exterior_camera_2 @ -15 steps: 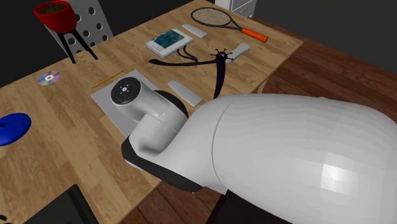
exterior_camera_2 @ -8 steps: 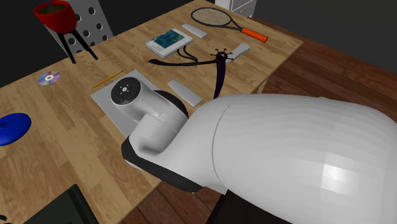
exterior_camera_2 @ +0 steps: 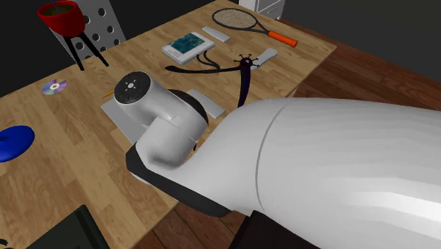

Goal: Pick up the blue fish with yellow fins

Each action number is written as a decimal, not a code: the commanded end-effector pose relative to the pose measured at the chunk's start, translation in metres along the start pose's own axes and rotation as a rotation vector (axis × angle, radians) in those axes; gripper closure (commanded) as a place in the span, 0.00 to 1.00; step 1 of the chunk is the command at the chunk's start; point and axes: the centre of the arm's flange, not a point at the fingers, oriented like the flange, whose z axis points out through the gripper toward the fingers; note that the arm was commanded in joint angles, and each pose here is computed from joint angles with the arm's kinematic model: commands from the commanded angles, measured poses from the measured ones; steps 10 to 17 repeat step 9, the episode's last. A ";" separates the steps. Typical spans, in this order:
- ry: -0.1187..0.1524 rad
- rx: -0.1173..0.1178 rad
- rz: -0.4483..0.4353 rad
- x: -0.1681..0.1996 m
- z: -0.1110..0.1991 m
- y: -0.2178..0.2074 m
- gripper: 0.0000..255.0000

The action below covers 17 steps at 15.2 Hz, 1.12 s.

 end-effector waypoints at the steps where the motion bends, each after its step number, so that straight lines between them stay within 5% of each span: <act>1: 0.000 0.000 0.000 0.001 -0.010 0.003 1.00; 7: 0.000 0.000 0.000 0.004 -0.041 0.011 1.00; 17: 0.000 0.000 0.000 0.004 -0.042 0.011 1.00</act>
